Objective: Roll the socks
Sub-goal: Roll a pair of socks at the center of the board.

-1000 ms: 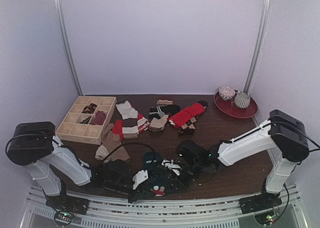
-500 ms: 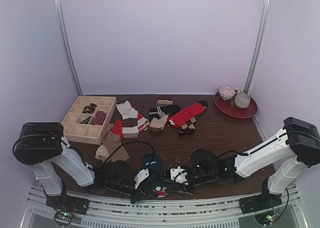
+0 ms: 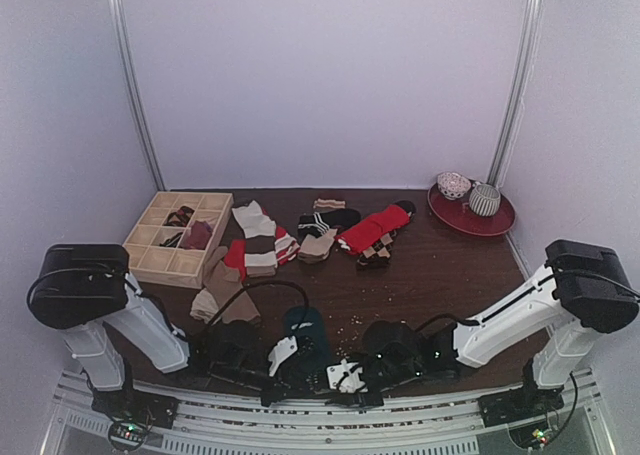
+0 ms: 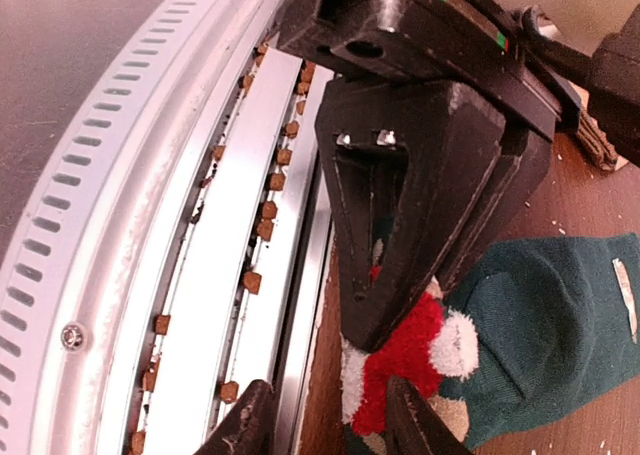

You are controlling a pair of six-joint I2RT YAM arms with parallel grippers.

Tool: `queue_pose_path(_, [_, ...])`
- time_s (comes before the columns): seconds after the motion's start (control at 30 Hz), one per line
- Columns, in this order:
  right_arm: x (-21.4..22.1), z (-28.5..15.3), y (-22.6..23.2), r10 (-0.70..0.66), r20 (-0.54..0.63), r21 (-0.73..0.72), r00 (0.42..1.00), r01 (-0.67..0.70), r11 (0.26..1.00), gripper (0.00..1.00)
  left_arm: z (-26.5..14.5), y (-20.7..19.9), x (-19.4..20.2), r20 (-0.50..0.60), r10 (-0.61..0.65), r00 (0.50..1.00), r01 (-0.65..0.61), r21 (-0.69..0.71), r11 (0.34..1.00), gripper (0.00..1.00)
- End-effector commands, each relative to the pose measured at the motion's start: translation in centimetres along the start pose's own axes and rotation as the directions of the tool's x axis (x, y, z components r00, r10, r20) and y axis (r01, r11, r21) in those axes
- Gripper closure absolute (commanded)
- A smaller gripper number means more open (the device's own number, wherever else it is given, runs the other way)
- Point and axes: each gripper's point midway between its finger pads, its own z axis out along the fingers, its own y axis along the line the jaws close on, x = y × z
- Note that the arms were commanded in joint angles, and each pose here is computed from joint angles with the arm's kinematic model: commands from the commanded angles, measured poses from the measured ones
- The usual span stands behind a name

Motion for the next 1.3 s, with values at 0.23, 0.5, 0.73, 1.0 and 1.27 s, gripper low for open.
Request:
queue_pose_path(0.23, [-1.3, -1.6, -3.3, -0.025, 0.035, 0.200, 0.999, 0.018, 0.980, 0.54, -0.9, 0.7, 7.5, -0.246, -0.101, 0.964, 0.096, -0.031, 0.995, 1.00])
queue_pose_path(0.5, [0.1, -0.7, -1.6, -0.059, -0.009, 0.102, 0.998, 0.060, 0.993, 0.52, -0.7, 0.7, 7.8, -0.257, -0.101, 0.961, 0.097, -0.027, 0.995, 1.00])
queue_pose_path(0.73, [2.3, 1.1, -1.0, -0.038, -0.077, 0.067, 0.996, 0.043, 0.997, 0.53, -0.7, 0.7, 7.8, -0.259, -0.103, 0.960, 0.101, -0.022, 0.995, 1.00])
queue_pose_path(1.0, [3.2, 2.0, -1.0, 0.085, -0.115, 0.065, 0.990, -0.078, 0.995, 0.81, -0.4, 0.9, 7.6, -0.268, -0.090, 0.959, 0.084, -0.032, 0.996, 1.00])
queue_pose_path(1.27, [5.6, 1.6, 0.9, 0.453, -0.209, -0.090, 0.866, -0.479, 0.873, 0.86, -3.6, 2.1, 0.3, -0.075, 0.064, 0.995, -0.078, -0.208, 0.975, 0.48])
